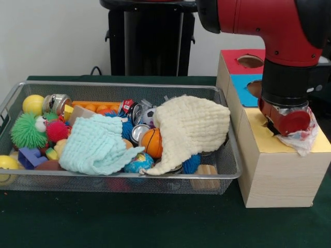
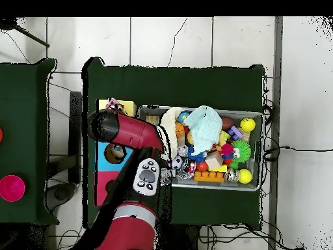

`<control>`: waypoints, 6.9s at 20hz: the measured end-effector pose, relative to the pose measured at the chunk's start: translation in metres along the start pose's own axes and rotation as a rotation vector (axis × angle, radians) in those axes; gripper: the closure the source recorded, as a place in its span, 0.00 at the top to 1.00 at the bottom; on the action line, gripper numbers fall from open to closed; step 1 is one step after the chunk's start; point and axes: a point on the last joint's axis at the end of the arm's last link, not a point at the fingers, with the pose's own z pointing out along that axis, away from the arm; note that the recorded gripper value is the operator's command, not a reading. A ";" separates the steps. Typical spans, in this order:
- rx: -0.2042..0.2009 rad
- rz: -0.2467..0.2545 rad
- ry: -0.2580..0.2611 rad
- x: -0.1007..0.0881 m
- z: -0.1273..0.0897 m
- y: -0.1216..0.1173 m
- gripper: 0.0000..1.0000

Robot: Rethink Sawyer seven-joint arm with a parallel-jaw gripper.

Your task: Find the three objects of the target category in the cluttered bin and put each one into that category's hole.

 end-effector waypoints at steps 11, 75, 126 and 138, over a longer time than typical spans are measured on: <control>-0.050 -0.102 -0.056 0.009 0.002 0.000 0.00; 0.194 -0.110 0.127 -0.017 -0.018 0.006 1.00; 0.151 -0.197 -0.028 -0.075 -0.146 0.065 0.00; 0.116 -0.295 0.003 0.028 -0.166 0.065 1.00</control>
